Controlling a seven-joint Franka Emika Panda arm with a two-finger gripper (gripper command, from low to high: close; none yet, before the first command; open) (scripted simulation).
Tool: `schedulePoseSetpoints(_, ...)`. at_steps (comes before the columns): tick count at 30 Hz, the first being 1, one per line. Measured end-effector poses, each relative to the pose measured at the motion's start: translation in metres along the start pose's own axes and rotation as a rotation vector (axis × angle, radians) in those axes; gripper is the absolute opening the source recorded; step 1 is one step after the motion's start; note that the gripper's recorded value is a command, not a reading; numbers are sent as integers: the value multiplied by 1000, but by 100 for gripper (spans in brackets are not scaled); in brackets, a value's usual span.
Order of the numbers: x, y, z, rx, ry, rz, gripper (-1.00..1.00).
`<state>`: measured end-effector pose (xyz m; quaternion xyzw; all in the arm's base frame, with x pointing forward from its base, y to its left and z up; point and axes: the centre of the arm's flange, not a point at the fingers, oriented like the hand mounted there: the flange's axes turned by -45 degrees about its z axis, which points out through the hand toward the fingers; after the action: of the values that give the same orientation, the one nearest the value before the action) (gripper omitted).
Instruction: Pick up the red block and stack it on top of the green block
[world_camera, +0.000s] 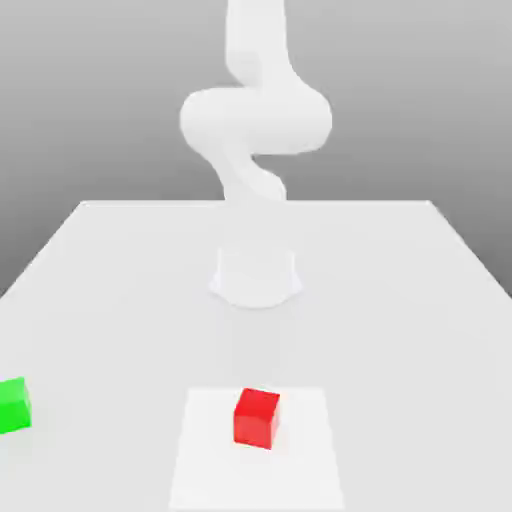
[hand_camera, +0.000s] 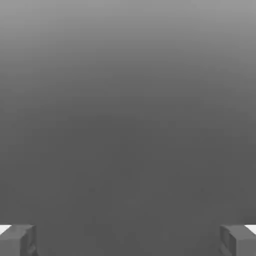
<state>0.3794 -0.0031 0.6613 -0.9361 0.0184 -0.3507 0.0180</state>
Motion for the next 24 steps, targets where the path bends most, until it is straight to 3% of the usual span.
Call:
schedulePoseSetpoints(9,-96,6,211,6,-343,122,0)
schedulePoseSetpoints(18,-259,14,332,-102,-653,206,0)
schedulePoseSetpoints(24,-317,18,377,-132,-705,213,0)
